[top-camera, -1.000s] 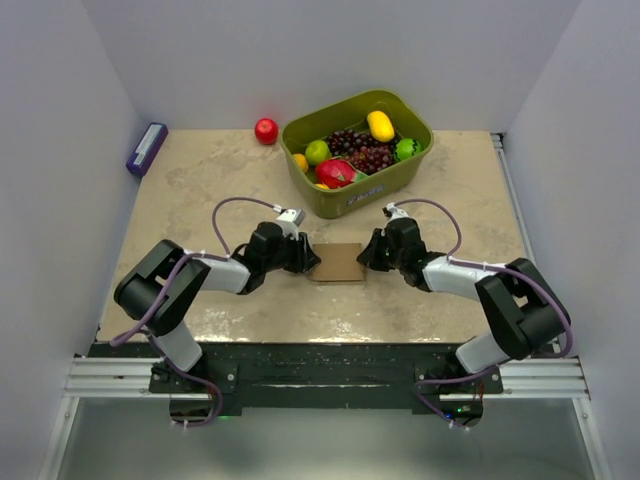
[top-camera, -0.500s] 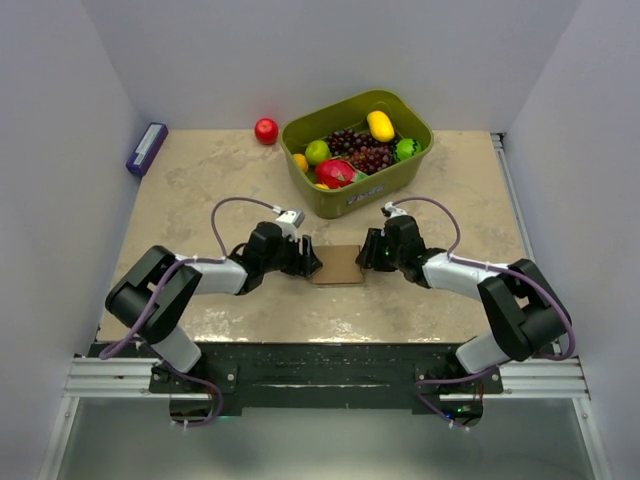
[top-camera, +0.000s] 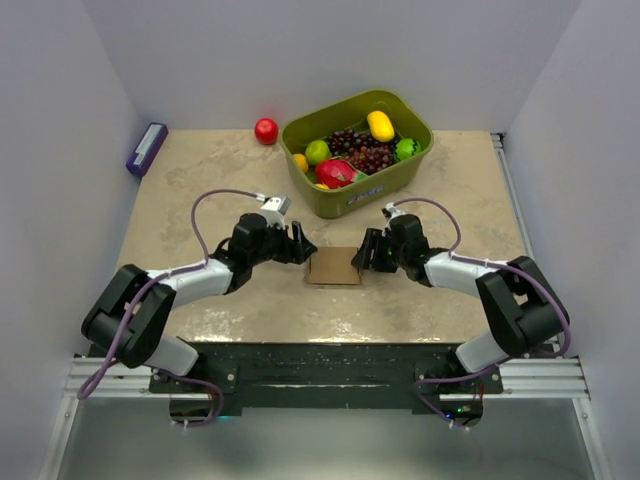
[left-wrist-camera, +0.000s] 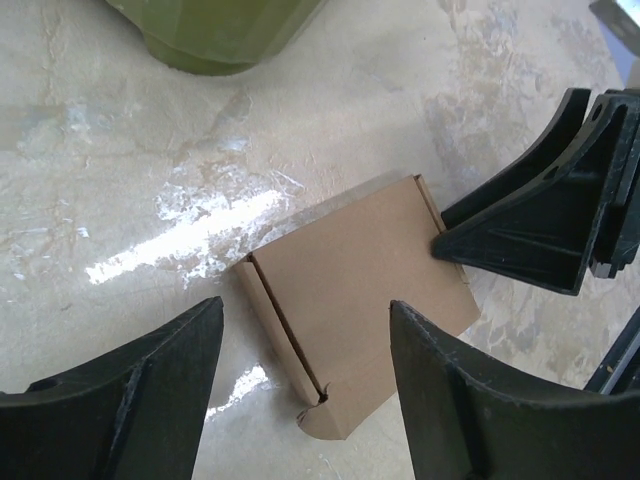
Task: Fold the paper box
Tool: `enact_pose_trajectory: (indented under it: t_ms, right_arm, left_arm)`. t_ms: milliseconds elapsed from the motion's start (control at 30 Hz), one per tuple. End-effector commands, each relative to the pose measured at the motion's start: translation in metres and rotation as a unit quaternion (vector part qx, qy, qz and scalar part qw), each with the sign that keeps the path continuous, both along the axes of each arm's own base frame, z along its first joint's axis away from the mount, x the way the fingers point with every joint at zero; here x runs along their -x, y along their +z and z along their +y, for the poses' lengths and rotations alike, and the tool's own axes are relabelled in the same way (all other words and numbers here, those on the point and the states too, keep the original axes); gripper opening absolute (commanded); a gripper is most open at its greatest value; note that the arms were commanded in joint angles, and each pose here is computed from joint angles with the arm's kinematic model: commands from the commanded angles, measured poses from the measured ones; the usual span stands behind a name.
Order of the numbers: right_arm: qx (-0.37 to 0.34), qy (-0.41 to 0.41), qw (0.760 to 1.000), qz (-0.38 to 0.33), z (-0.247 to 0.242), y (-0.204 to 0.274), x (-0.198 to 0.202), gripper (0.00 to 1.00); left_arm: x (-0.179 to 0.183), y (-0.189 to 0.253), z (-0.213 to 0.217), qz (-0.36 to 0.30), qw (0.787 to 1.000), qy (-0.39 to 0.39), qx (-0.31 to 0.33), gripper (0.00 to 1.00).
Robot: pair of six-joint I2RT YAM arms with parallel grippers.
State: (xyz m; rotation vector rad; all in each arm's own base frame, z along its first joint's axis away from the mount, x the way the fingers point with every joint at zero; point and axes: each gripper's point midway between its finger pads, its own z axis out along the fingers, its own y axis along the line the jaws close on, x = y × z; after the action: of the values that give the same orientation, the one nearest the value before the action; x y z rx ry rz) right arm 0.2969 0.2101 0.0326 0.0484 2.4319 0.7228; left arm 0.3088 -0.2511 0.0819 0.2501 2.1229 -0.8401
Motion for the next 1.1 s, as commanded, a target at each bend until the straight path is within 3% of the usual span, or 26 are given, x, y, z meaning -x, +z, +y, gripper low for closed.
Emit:
enact_pose_trajectory:
  t_ms: [0,133,300,367,400,500,700,900,1067]
  right_arm:
    - [-0.044,0.026,0.999,0.001,0.015,0.009,0.001,0.60]
    - [-0.060,0.032,0.998,0.007,0.021,0.008,0.001,0.66]
    - [-0.048,0.019,0.998,0.024,0.016,-0.007,0.001,0.65]
    - [-0.043,0.014,0.998,0.038,0.013,-0.016,0.003,0.58]
    - [-0.044,0.012,0.998,0.044,0.013,-0.018,0.004,0.47]
    - [-0.044,0.005,0.998,0.052,0.008,-0.023,0.006,0.31]
    - [-0.063,-0.001,0.996,0.063,-0.002,-0.028,0.011,0.10]
    - [-0.078,-0.005,0.994,0.080,-0.010,-0.039,0.016,0.00]
    - [-0.092,-0.016,0.992,0.090,-0.017,-0.046,0.016,0.00]
  left_arm:
    - [0.002,0.011,0.006,-0.003,1.000,0.004,0.016,0.72]
    - [0.001,0.011,0.009,-0.002,1.000,0.007,0.013,0.72]
    - [0.003,0.007,0.010,0.003,1.000,0.008,0.013,0.72]
    - [0.004,0.008,0.010,0.002,1.000,0.006,0.014,0.72]
    - [0.004,0.007,0.010,0.004,1.000,0.007,0.014,0.72]
    - [0.005,0.008,0.012,0.003,1.000,0.010,0.014,0.72]
    - [0.008,0.013,0.015,0.002,1.000,0.013,0.023,0.72]
    - [0.015,0.010,0.013,0.011,0.999,0.004,0.036,0.73]
    - [0.019,0.003,0.011,0.028,0.999,0.002,0.043,0.73]
